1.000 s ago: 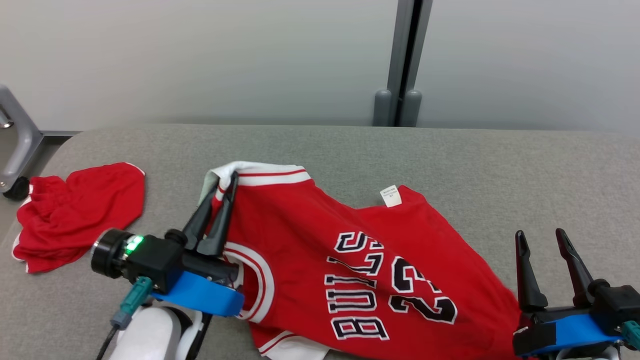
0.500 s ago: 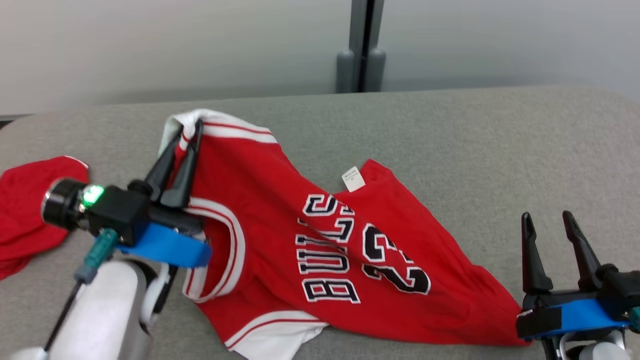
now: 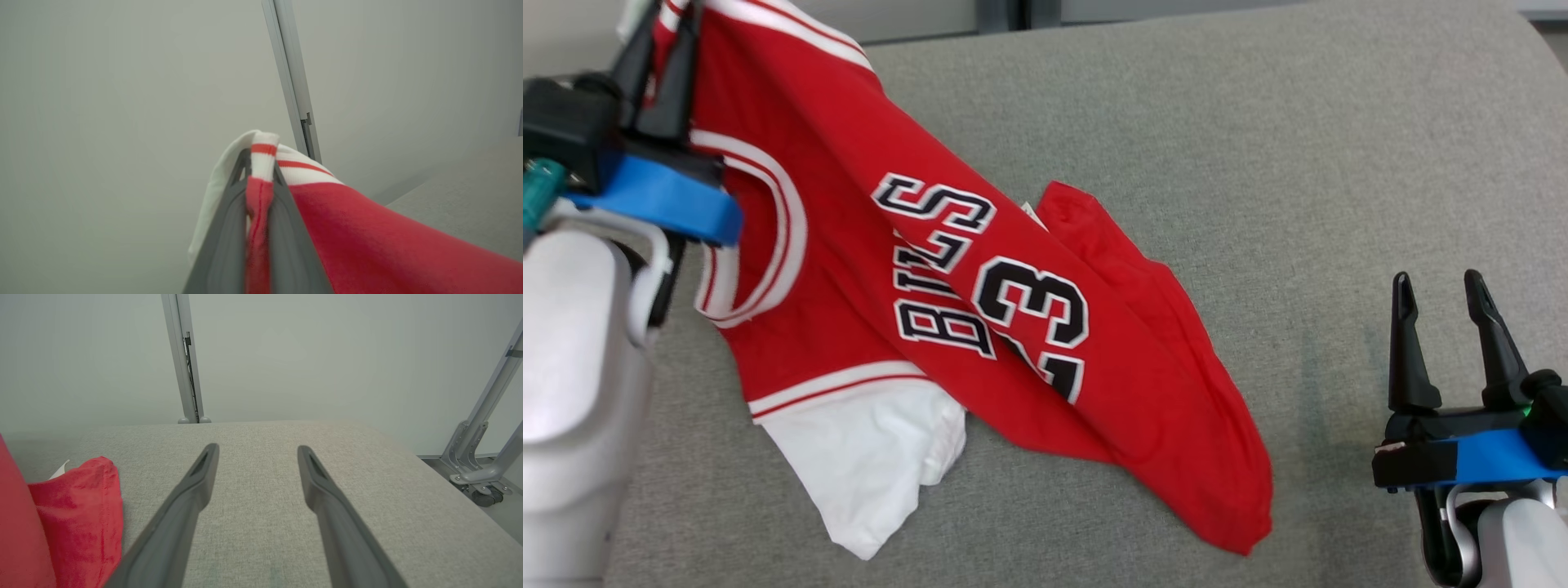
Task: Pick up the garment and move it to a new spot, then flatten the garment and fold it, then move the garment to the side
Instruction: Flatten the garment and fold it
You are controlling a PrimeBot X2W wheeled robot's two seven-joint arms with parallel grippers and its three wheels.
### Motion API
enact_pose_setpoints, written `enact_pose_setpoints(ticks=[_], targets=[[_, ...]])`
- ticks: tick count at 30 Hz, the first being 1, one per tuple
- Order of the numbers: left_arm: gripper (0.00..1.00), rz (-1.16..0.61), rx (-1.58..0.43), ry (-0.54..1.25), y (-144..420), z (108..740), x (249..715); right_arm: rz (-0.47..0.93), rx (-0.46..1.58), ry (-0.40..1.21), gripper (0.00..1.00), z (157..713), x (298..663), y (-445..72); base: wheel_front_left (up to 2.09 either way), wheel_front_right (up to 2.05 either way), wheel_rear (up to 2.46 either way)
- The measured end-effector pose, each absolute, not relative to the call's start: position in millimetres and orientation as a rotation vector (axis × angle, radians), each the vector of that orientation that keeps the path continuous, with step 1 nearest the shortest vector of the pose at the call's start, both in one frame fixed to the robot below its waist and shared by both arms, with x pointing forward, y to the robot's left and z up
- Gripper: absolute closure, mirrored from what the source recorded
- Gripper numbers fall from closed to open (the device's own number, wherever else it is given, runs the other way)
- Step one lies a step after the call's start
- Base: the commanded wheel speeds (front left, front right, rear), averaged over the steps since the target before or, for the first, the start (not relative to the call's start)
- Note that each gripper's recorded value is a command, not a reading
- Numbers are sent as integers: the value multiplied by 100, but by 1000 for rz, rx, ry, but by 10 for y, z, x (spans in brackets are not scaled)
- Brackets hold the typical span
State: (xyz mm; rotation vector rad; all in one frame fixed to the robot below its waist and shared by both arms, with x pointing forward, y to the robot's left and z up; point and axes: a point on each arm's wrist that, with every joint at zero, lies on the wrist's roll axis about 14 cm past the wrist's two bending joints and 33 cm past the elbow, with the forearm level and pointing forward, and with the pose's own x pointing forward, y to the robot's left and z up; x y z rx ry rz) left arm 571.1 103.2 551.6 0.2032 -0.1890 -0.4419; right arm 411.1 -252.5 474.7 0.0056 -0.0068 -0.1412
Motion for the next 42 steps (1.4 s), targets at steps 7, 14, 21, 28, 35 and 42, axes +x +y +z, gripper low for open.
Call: enact_pose_setpoints(ticks=[7, 14, 21, 28, 35, 42], targets=[[100, -404, 214, -138, 1129, 5318, 6110, -163, -8, 14, 0, 4663, 4166, -2612, 0, 0, 0], [0, -371, 196, 31, 1218, 4799, 6091, -166, -7, 9, 0, 4681, 4170, -2621, 0, 0, 0], [0, -327, 160, 55, 1411, 4770, 5781, -148, 9, -23, 0, 4796, 4162, -2552, 0, 0, 0], [0, -223, 94, 2, 1684, 4917, 5300, -111, 27, -50, 0, 4900, 4118, -2413, 0, 0, 0], [0, -142, 55, -88, 1831, 5146, 4763, -73, 34, -57, 0, 4938, 4065, -2274, 0, 0, 0], [0, -34, 20, -145, 1987, 5275, 4271, -39, 38, -58, 0, 4952, 4035, -2152, 0, 0, 0]])
